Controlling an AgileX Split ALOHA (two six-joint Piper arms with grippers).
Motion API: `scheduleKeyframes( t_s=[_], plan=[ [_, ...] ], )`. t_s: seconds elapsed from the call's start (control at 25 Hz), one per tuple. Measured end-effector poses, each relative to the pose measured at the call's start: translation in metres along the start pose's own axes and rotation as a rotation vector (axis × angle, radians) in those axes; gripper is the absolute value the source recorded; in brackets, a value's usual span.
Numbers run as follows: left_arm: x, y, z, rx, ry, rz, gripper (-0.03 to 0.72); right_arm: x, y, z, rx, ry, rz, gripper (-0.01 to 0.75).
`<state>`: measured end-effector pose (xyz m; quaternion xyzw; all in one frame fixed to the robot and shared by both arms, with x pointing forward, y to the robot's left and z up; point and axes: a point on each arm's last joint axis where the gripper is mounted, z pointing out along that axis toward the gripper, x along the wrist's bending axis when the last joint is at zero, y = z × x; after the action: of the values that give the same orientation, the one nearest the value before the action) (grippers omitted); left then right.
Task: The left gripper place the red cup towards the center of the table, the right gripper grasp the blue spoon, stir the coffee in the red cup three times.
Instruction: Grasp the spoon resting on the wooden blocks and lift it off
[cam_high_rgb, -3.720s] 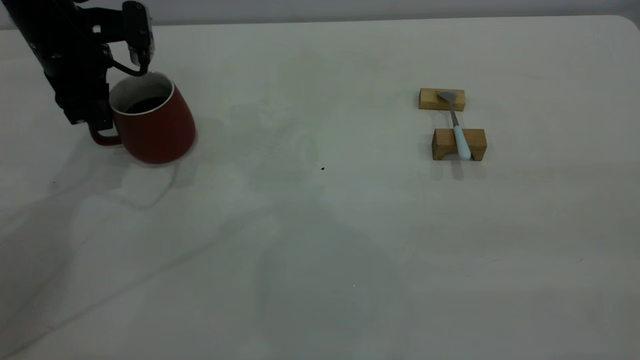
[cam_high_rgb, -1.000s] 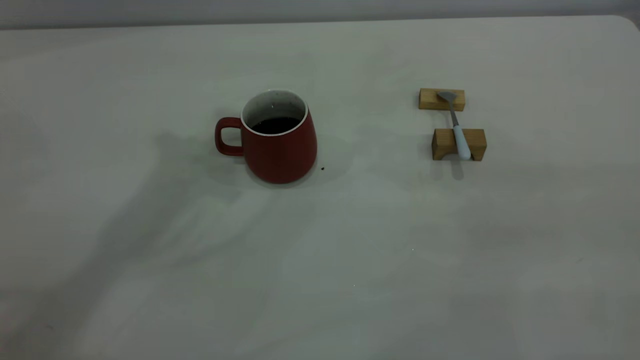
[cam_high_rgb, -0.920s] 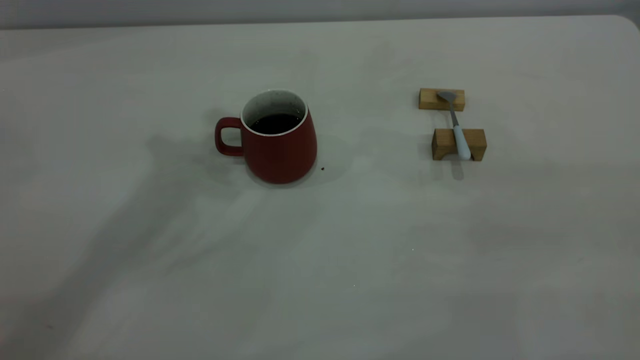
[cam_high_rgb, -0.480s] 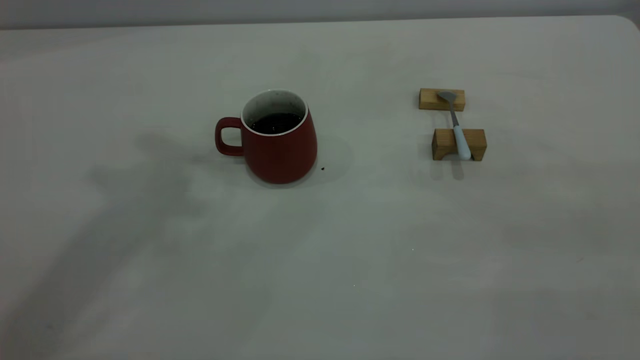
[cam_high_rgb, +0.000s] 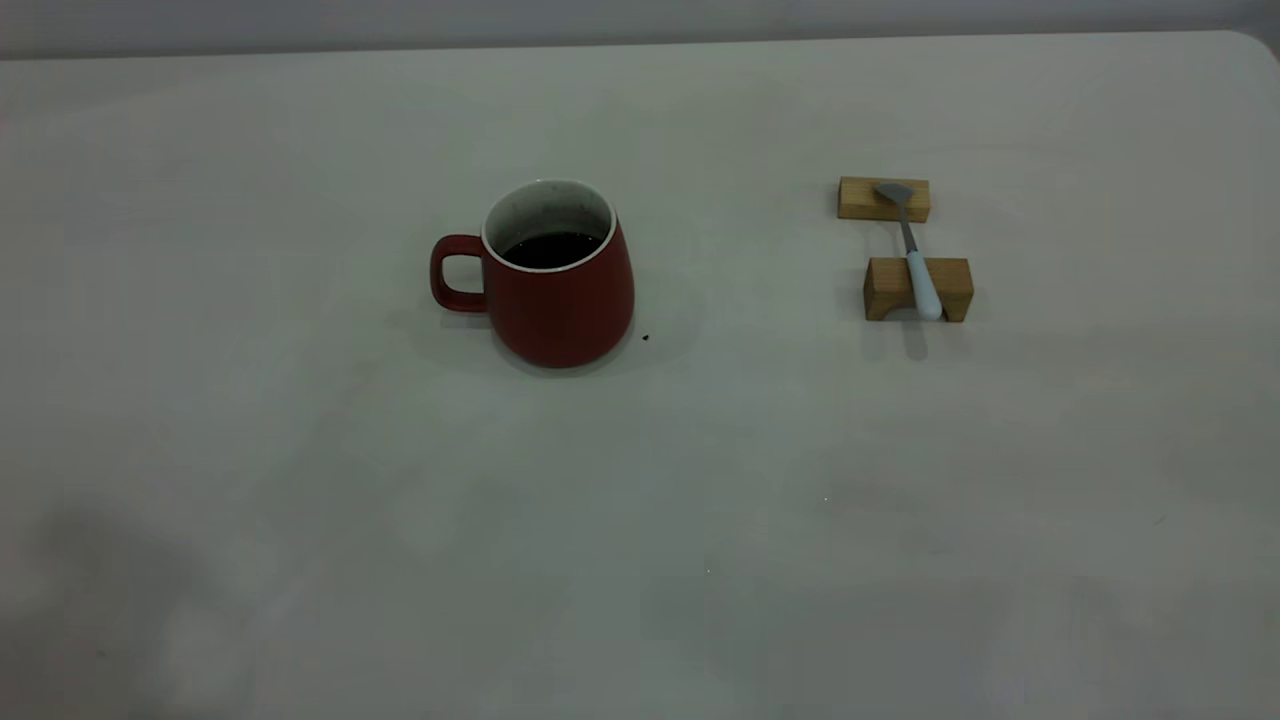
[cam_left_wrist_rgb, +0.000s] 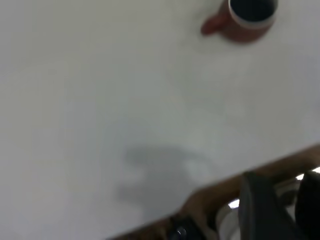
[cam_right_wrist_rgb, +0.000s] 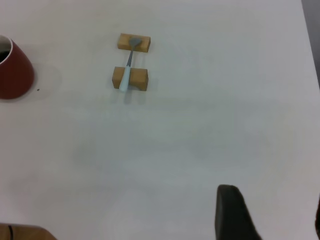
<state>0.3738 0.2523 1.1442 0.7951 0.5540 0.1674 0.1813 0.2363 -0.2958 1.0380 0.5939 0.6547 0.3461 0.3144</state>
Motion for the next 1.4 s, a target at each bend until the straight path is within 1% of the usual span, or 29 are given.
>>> scheduleKeyframes(
  t_s=[0.12,0.24,0.32,0.56,0.8,1.04,1.16,1.4],
  plan=[
    [0.011,-0.045,0.012,0.039,0.027,-0.115,0.244,0.000,0.000,0.000,0.000,0.000,0.001,0.434],
    [0.015,-0.088,0.026,0.064,0.067,-0.206,0.244,0.000,0.000,0.000,0.000,0.000,0.001,0.434],
    [0.013,-0.112,0.029,0.039,0.085,-0.240,0.244,0.000,0.000,0.000,0.000,0.000,0.001,0.434],
    [0.006,-0.159,0.034,-0.133,0.150,-0.323,0.244,0.000,0.000,0.000,0.000,0.000,0.000,0.434],
    [0.000,-0.178,0.027,-0.272,0.192,-0.350,0.244,0.000,0.000,0.000,0.000,0.000,0.000,0.434],
    [-0.005,-0.191,0.023,-0.362,0.202,-0.333,0.244,0.000,0.000,0.000,0.000,0.000,0.000,0.434],
    [-0.007,-0.194,0.022,-0.384,0.192,-0.315,0.244,0.000,0.000,0.000,0.000,0.000,0.001,0.434],
    [-0.007,-0.194,0.022,-0.385,0.178,-0.295,0.244,0.000,0.000,0.000,0.000,0.000,0.001,0.434]
  ],
)
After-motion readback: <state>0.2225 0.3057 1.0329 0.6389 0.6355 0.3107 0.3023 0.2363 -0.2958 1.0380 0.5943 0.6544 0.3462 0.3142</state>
